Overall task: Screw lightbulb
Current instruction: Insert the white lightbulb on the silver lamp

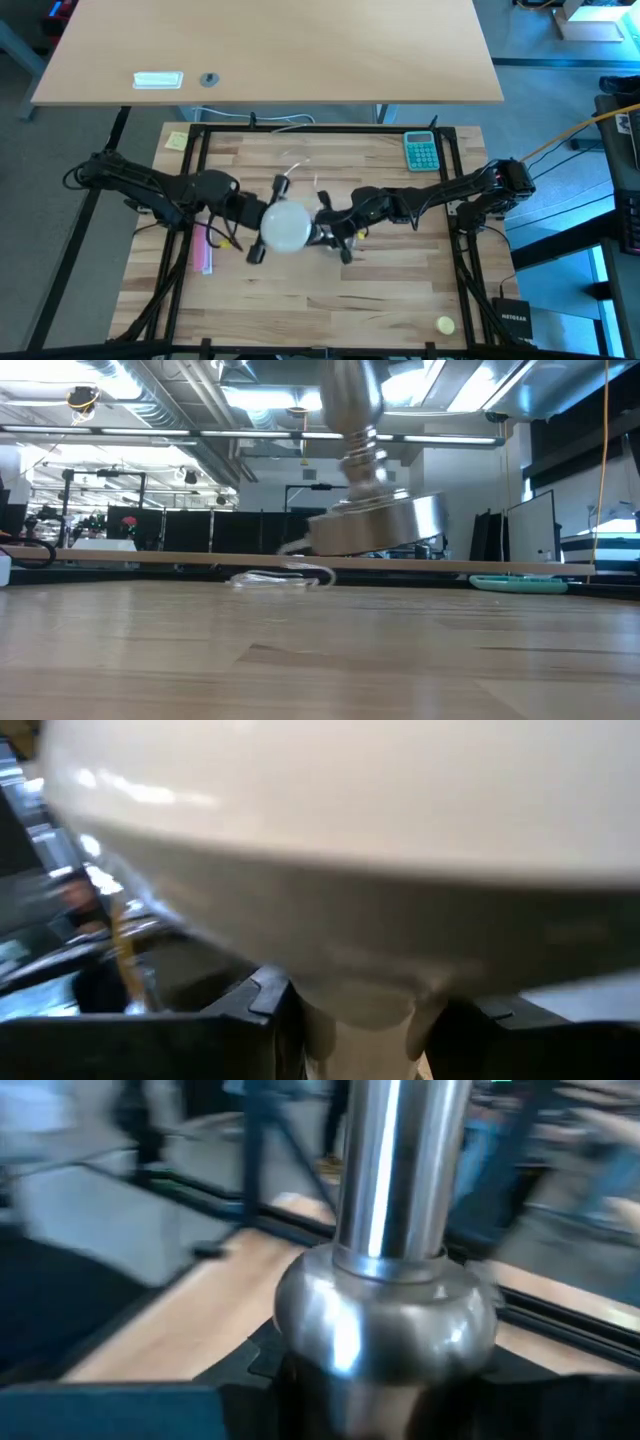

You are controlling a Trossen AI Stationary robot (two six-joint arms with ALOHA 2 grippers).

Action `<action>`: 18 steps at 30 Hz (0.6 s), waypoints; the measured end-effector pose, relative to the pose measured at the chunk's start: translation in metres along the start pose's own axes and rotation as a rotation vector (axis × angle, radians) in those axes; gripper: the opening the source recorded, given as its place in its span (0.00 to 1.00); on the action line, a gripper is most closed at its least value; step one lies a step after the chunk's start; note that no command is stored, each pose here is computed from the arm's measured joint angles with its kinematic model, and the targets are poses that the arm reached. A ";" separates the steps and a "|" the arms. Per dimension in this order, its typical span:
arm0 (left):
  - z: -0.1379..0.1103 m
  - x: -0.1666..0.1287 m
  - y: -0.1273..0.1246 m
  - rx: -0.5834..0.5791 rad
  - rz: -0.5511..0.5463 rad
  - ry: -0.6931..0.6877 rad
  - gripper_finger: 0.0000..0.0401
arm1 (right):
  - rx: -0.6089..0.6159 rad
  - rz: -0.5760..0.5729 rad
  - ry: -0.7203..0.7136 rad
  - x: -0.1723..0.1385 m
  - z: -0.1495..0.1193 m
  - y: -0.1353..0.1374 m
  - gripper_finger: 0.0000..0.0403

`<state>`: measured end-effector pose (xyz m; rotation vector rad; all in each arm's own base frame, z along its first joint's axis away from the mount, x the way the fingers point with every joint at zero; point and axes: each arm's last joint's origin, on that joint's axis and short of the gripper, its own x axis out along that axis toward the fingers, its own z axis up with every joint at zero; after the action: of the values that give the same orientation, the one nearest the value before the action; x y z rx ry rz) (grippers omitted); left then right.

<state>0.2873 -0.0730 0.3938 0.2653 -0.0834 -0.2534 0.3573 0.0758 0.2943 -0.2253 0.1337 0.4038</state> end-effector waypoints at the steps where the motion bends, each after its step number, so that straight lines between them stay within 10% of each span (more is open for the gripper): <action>1: -0.001 0.000 -0.001 0.018 -0.036 0.001 0.34 | 0.003 0.042 -0.006 0.000 0.000 0.001 0.34; 9: -0.006 0.000 -0.008 0.229 -0.269 -0.040 0.34 | 0.000 0.155 -0.005 0.000 -0.002 0.005 0.34; 18: -0.009 -0.001 -0.004 0.189 -0.170 0.020 0.46 | -0.006 0.071 0.046 0.000 -0.005 0.004 0.34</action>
<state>0.2869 -0.0741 0.3840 0.4641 -0.0652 -0.4130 0.3553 0.0787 0.2885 -0.2363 0.1860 0.4703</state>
